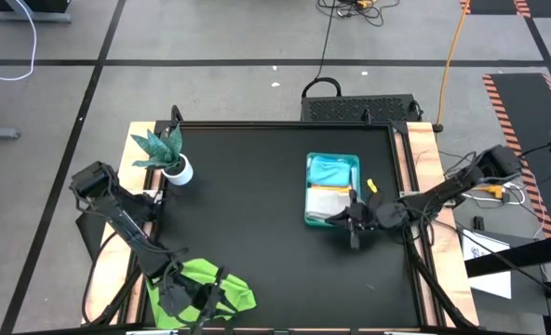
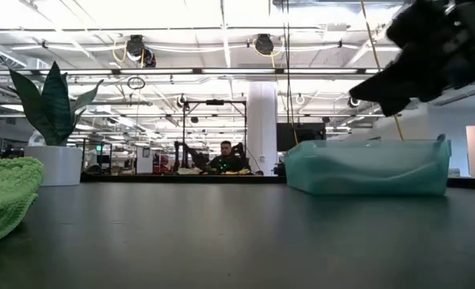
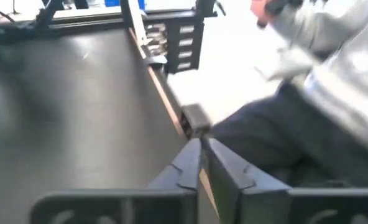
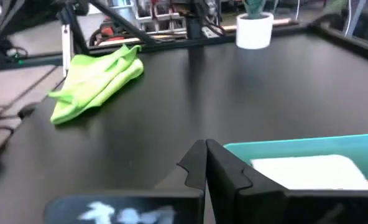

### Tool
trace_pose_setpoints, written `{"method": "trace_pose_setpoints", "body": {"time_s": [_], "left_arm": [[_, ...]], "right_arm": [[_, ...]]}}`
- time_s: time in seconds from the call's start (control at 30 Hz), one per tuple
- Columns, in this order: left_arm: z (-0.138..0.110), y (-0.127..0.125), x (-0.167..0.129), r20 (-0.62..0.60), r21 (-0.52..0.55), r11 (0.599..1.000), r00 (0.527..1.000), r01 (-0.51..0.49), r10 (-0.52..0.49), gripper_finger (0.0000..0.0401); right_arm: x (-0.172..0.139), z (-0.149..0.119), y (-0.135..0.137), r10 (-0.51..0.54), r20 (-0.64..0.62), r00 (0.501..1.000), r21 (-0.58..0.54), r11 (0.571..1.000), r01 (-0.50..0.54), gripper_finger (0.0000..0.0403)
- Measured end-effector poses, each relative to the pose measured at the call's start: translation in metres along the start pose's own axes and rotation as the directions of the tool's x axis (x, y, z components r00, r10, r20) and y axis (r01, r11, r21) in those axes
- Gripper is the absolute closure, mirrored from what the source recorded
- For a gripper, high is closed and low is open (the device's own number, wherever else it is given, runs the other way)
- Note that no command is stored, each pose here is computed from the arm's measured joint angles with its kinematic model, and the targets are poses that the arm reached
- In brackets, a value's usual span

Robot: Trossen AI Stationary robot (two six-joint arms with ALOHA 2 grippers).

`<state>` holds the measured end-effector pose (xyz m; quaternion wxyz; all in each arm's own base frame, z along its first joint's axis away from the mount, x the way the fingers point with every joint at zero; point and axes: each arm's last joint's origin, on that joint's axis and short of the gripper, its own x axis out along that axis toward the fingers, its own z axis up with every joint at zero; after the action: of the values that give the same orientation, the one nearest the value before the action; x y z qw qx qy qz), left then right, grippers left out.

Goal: Fold microfiber towels
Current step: Fold the light green microfiber cloth

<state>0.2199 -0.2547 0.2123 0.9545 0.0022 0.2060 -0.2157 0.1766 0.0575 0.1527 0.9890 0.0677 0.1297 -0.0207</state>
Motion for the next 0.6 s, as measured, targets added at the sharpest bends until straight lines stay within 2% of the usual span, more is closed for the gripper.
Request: {"method": "trace_pose_setpoints", "body": {"time_s": [0.07, 0.17, 0.3, 0.47, 0.6], "left_arm": [[0.001, -0.004, -0.001, 0.013, -0.056, 0.998, 0.999, 0.031, -0.030, 0.0343], [-0.004, -0.008, -0.003, -0.030, -0.106, 0.994, 0.999, 0.039, -0.043, 0.0290], [-0.010, -0.010, -0.005, -0.084, -0.082, 0.997, 0.996, 0.013, -0.020, 0.0232], [-0.008, -0.024, 0.005, -0.266, 0.015, 0.995, 0.959, -0.097, 0.098, 0.0223], [-0.003, -0.039, 0.025, -0.414, 0.023, 0.992, 0.902, -0.123, 0.121, 0.0231]], "right_arm": [[-0.003, -0.003, 0.003, -0.026, 0.013, 1.000, -0.041, 0.999, 0.026, 0.0403], [-0.005, -0.007, 0.002, -0.092, 0.013, 0.996, -0.066, 0.994, 0.093, 0.0403], [-0.005, -0.001, 0.010, -0.061, 0.024, 0.998, -0.068, 0.996, 0.063, 0.0403], [-0.003, 0.024, 0.030, 0.008, 0.095, 0.995, -0.138, 0.990, 0.005, 0.0403], [-0.003, 0.038, 0.040, 0.045, 0.133, 0.990, -0.194, 0.981, -0.018, 0.0403]]}}
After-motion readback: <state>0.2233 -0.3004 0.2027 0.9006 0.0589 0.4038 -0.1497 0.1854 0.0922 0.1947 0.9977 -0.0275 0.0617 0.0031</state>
